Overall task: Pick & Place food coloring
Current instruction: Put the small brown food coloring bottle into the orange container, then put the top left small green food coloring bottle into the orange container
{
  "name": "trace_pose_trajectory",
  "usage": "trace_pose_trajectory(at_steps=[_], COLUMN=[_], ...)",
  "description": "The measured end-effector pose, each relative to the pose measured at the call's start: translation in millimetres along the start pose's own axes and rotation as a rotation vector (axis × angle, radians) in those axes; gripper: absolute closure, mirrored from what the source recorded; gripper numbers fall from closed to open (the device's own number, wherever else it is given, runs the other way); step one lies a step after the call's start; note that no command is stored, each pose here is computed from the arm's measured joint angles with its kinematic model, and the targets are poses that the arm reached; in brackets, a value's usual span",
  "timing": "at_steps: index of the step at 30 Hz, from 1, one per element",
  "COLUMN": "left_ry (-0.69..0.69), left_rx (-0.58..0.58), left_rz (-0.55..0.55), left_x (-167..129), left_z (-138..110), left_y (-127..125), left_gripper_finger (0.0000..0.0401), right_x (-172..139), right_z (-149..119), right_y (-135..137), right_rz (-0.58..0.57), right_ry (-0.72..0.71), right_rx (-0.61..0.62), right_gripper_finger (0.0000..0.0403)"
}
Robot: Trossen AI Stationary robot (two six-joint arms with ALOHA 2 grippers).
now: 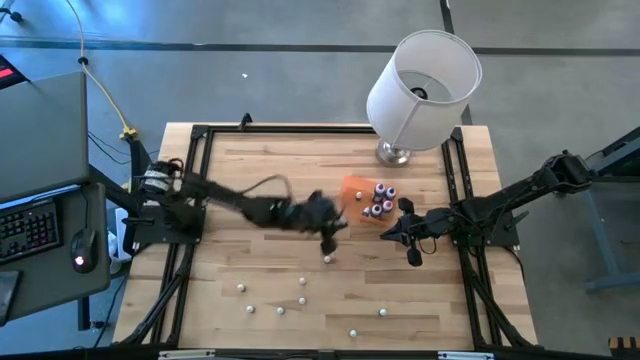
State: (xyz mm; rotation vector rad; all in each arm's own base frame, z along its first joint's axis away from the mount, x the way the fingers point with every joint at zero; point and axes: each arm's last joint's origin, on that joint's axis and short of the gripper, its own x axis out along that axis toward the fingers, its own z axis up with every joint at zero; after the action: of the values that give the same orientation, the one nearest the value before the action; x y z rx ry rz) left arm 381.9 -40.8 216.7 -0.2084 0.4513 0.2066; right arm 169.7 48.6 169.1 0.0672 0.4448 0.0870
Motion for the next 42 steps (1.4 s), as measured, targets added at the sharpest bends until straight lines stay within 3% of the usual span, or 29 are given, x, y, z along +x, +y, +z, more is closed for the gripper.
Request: trace_pose_trajectory(at_steps=[7,13,17,22,31,36,42], left_ry=[0.110,0.198,0.203,0.257,0.280,0.288,0.475], left_rx=[0.030,0.024,0.021,0.021,0.039,0.045,0.065], left_rz=[0.004,0.023,0.055,0.070,0.075,0.005,0.001], left_x=[48.1,81.2,83.9,83.6,82.5,55.2,5.6], left_z=[36.2,25.1,29.4,24.0,24.9,67.5,112.1], left_y=[48.5,60.8,65.2,69.9,69.4,59.9,49.0], left_gripper_finger=[0.0325,0.0322,0.0321,0.0308,0.0225,0.0226,0.0238], right_x=[0.0,0.0,0.0,0.0,0.0,0.2,3.0], right_z=[0.4,1.8,2.7,2.9,3.9,3.1,3.7], right_y=[-0.5,0.1,0.7,0.7,0.5,2.5,3.9], right_rz=[-0.018,-0.007,0.010,0.011,-0.002,0.068,0.087], right_ry=[-0.005,-0.016,-0.023,-0.024,-0.037,-0.020,-0.030], right_rx=[-0.004,-0.051,-0.037,-0.001,0.003,0.002,0.020], right_gripper_finger=[0.0383,0.0385,0.0383,0.0359,0.0295,0.0284,0.0284])
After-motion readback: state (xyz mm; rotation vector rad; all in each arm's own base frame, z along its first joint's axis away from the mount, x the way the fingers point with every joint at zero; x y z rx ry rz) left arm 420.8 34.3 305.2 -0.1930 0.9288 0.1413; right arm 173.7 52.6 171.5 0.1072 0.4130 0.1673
